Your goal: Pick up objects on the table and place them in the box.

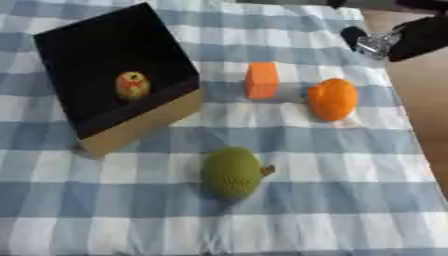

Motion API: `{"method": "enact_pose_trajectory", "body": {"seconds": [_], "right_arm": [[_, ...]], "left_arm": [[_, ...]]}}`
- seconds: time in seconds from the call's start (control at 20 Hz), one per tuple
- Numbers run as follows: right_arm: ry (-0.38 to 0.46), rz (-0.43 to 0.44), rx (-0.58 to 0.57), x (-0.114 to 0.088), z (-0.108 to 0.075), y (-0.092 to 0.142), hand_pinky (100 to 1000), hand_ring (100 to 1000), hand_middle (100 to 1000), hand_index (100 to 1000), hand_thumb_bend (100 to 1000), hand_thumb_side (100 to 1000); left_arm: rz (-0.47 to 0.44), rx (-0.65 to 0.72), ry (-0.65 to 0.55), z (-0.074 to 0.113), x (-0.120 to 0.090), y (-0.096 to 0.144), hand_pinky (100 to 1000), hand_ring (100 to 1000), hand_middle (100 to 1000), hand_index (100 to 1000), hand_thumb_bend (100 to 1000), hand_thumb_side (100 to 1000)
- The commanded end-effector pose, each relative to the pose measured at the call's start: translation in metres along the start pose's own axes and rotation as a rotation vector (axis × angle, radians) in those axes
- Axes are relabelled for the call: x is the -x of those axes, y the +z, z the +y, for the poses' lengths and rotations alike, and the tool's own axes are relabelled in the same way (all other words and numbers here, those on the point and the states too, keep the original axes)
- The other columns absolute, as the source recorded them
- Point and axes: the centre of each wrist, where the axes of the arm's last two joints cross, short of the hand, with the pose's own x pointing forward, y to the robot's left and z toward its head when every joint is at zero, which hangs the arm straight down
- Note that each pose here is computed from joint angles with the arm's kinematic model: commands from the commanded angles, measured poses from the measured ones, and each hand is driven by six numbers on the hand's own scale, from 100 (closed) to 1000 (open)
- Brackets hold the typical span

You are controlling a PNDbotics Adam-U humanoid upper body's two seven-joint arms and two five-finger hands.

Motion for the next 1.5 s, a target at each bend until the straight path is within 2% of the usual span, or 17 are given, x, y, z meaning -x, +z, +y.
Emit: {"method": "enact_pose_trajectory", "body": {"seconds": [0.05, 0.3, 0.55, 0.7, 0.75, 0.85, 0.95, 1.0, 1.05, 1.15, 1.25, 1.5], "right_arm": [[0.015, 0.026, -0.036, 0.011, -0.003, -0.013, 883, 942, 831, 915, 100, 694], [-0.009, 0.022, -0.086, 0.023, 0.003, -0.043, 886, 946, 832, 917, 100, 725], [-0.05, 0.003, -0.137, 0.031, 0.014, -0.066, 898, 961, 837, 952, 100, 684], [-0.066, -0.003, -0.165, 0.035, 0.019, -0.072, 903, 966, 839, 953, 100, 628], [-0.076, -0.006, -0.172, 0.036, 0.02, -0.074, 911, 974, 839, 957, 100, 563], [-0.105, -0.01, -0.189, 0.037, 0.022, -0.078, 915, 977, 833, 955, 100, 522], [-0.129, -0.011, -0.206, 0.038, 0.023, -0.083, 920, 981, 830, 953, 100, 433], [-0.134, -0.01, -0.214, 0.038, 0.024, -0.085, 921, 981, 830, 953, 100, 426], [-0.134, -0.008, -0.221, 0.038, 0.025, -0.087, 929, 988, 837, 956, 147, 367], [-0.122, -0.002, -0.226, 0.038, 0.025, -0.091, 937, 992, 848, 960, 219, 329], [-0.102, 0.001, -0.228, 0.037, 0.026, -0.093, 942, 992, 852, 960, 266, 323], [-0.064, 0.017, -0.205, 0.034, 0.026, -0.099, 950, 994, 852, 965, 311, 343]], "left_arm": [[-0.027, 0.008, 0.001, 0.002, -0.005, -0.005, 747, 870, 750, 803, 561, 639], [-0.024, 0.007, 0.006, 0.002, -0.005, -0.005, 746, 870, 750, 803, 560, 640], [-0.023, 0.006, 0.015, 0.0, -0.005, -0.005, 747, 870, 750, 803, 560, 639], [-0.022, 0.005, 0.02, -0.001, -0.006, -0.005, 747, 870, 750, 803, 560, 639], [-0.022, 0.005, 0.021, -0.001, -0.006, -0.005, 747, 870, 750, 803, 560, 639], [-0.022, 0.006, 0.023, -0.001, -0.006, -0.005, 747, 870, 750, 803, 560, 639], [-0.021, 0.005, 0.026, -0.002, -0.006, -0.006, 747, 870, 750, 803, 560, 639], [-0.021, 0.005, 0.027, -0.002, -0.006, -0.006, 747, 870, 750, 803, 560, 639], [-0.021, 0.005, 0.028, -0.002, -0.006, -0.006, 747, 871, 750, 803, 560, 639], [-0.022, 0.004, 0.031, -0.003, -0.006, -0.006, 747, 871, 750, 803, 560, 638], [-0.023, 0.003, 0.034, -0.003, -0.007, -0.006, 747, 871, 750, 803, 559, 639], [-0.024, 0.004, 0.04, -0.004, -0.007, -0.007, 747, 871, 750, 803, 559, 638]]}}
